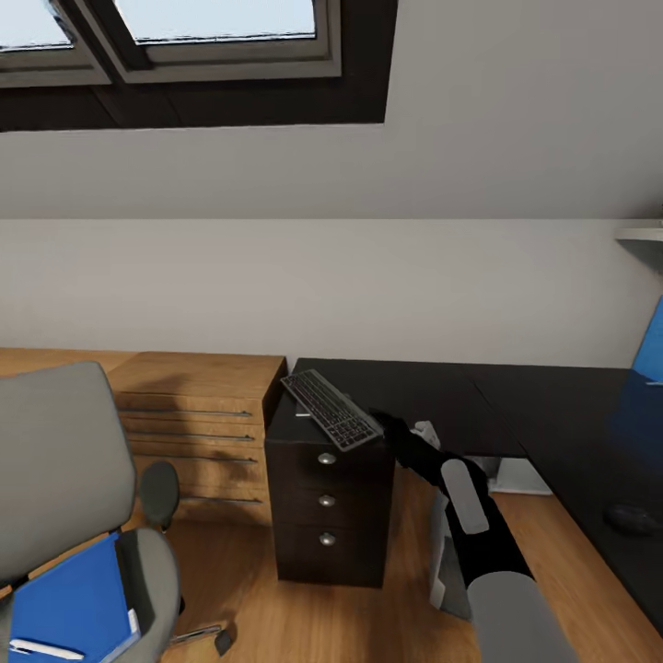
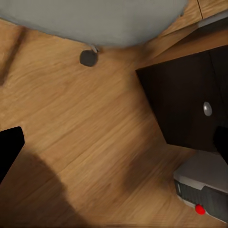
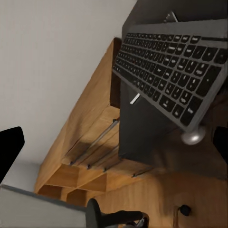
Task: In the bedroom, organize the workspace by keeping the computer under the desk, ensuring the monitor is on the desk, placing the keyboard on the desk next to the monitor, placing the mouse on the desk next to the keyboard, moving the folder from the swivel chair onto the desk next to the mouse, stacking the notebook on top of the folder with the pen on top of the notebook, and positioning the swivel chair next to the desk.
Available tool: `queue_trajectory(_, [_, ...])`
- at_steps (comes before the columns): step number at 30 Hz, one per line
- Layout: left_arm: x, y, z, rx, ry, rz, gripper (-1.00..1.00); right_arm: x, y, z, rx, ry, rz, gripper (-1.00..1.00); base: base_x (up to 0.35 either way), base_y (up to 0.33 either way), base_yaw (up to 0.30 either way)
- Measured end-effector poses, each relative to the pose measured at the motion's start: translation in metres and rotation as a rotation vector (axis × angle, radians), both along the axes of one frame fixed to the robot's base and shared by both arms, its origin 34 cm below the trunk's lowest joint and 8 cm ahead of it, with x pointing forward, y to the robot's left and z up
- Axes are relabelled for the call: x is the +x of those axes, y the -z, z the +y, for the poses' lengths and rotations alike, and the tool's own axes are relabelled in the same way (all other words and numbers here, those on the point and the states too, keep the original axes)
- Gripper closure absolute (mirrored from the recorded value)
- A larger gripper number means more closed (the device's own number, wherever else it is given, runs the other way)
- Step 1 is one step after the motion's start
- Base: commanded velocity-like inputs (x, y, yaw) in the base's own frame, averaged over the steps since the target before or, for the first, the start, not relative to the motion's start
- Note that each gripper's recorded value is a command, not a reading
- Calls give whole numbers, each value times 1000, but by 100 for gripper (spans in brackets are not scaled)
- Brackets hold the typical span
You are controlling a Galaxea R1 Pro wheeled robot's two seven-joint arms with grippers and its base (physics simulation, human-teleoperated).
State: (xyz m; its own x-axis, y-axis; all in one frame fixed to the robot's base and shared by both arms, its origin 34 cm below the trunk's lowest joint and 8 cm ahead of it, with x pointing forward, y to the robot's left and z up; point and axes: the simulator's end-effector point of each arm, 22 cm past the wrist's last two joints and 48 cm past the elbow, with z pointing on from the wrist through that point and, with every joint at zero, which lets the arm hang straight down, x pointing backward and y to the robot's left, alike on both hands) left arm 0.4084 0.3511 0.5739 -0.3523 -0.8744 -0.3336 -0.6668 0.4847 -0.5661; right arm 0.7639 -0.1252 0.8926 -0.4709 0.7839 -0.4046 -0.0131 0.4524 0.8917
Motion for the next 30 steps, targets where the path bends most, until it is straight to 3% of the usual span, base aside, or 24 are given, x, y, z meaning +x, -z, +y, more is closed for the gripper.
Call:
queue_trajectory(4, [0, -1, 0, -10, -6, -5, -100, -3, 29, 9, 62, 5, 78, -100, -64, 0, 0])
queue_trajectory(6, [-1, -1, -7, -54, -7, -5, -100, -9, 60, 18, 90, -6, 150, -100, -13, 0, 0])
queue_trajectory(15, [-46, 37, -12, -90, -25, 70, -100, -16, 88, 29, 133, -33, 196, -100, -3, 0, 0])
queue_trajectory(18, [-51, 46, -22, -106, -34, 80, -100, -16, 89, 31, 186, -33, 194, -100, 0, 0, 0])
queue_trajectory(22, [-51, 57, -27, -115, -54, 74, -100, -14, 82, 34, 301, -27, 176, -100, 0, 0, 0])
queue_trajectory(24, [-52, 61, -26, -115, -59, 73, -100, -14, 82, 35, 319, -28, 166, -100, 0, 0, 0])
queue_trajectory(27, [-62, 69, -9, -106, -105, 77, -100, -12, 73, 37, 364, -44, 108, -100, 0, 0, 0])
queue_trajectory(28, [-80, 80, 8, -105, -163, 104, -100, -13, 71, 40, 381, -54, 89, -100, 0, 0, 0])
queue_trajectory(30, [-92, 89, 20, -106, -204, 122, -100, -14, 74, 40, 385, -56, 86, -100, 0, 0, 0])
